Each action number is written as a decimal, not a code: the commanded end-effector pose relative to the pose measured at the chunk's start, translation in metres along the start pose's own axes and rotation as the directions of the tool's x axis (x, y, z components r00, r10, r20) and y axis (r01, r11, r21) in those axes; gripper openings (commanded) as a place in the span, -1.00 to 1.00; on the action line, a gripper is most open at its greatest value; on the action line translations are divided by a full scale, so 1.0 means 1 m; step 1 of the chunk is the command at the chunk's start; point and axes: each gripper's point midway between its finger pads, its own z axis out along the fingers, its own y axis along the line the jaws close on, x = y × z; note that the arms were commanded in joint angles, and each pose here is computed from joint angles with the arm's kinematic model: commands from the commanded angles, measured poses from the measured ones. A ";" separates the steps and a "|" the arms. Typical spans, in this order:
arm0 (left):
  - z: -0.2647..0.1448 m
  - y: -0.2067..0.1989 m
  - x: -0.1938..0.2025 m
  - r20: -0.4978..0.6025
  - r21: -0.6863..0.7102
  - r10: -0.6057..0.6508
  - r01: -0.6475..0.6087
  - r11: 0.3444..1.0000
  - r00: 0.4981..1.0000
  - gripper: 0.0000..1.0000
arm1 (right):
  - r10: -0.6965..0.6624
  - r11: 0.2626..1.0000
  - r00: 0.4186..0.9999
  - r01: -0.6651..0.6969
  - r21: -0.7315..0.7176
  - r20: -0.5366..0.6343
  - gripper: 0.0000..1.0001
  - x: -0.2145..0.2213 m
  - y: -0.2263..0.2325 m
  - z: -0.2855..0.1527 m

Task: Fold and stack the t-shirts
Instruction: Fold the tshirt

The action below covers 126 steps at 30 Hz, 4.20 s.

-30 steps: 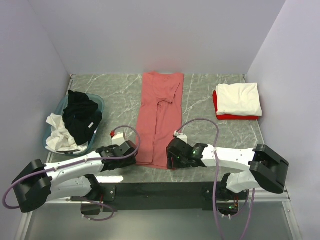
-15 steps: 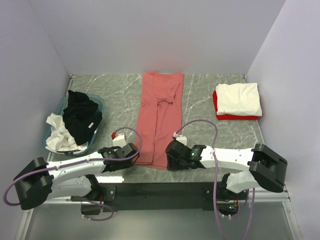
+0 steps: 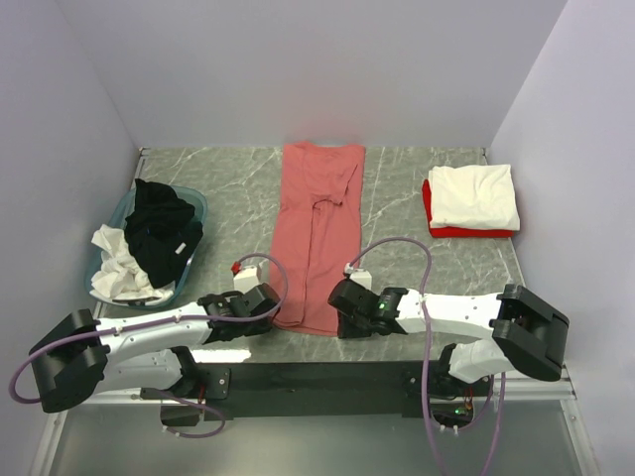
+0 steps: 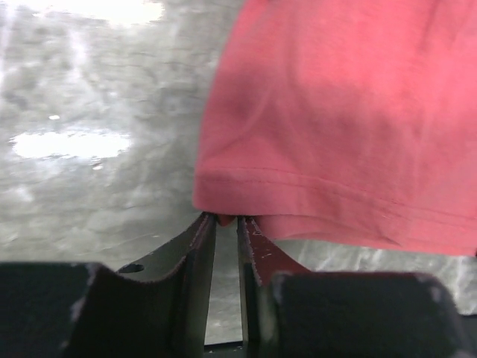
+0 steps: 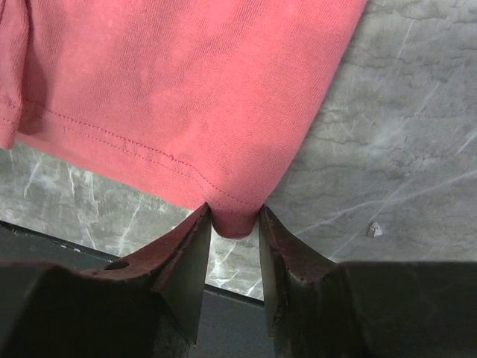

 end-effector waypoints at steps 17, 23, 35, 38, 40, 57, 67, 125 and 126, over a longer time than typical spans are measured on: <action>-0.011 -0.011 0.025 -0.075 0.085 0.054 -0.048 0.995 0.996 -0.99 | -0.028 0.991 0.999 0.025 0.128 0.021 -0.88 0.000 -0.028 -0.004; -0.024 -0.033 0.043 -0.120 0.213 0.120 -0.092 0.973 0.985 -0.99 | -0.023 0.983 0.999 0.018 0.183 0.026 -0.96 0.002 -0.046 -0.006; -0.042 -0.028 0.042 -0.114 0.167 0.101 -0.081 0.983 0.988 -0.31 | -0.015 0.974 0.999 0.006 0.226 0.040 -0.98 0.002 -0.064 -0.013; -0.048 -0.021 0.036 -0.099 0.146 0.072 -0.058 0.988 0.992 -0.04 | -0.016 0.975 0.999 0.007 0.223 0.040 -0.98 0.002 -0.063 -0.013; -0.050 -0.020 0.034 -0.089 0.146 0.057 -0.043 0.988 0.994 0.11 | -0.018 0.976 0.999 0.010 0.219 0.036 -0.98 0.003 -0.062 -0.012; -0.028 -0.028 0.019 -0.008 0.082 -0.026 0.026 0.996 1.000 0.16 | -0.016 0.983 1.000 0.012 0.181 0.022 -0.98 0.005 -0.054 -0.007; -0.016 -0.029 0.027 -0.038 0.090 -0.008 0.011 0.996 0.999 0.13 | -0.018 0.984 1.000 0.016 0.178 0.014 -0.98 0.007 -0.054 -0.004; -0.032 -0.082 -0.041 0.095 0.231 0.000 -0.022 0.973 0.995 -0.99 | -0.038 0.994 0.978 0.015 0.110 0.206 -1.00 -0.078 -0.023 -0.036; -0.026 -0.081 -0.049 0.100 0.220 -0.010 -0.012 0.975 0.995 -0.99 | -0.041 0.993 0.977 0.017 0.115 0.208 -1.00 -0.084 -0.021 -0.033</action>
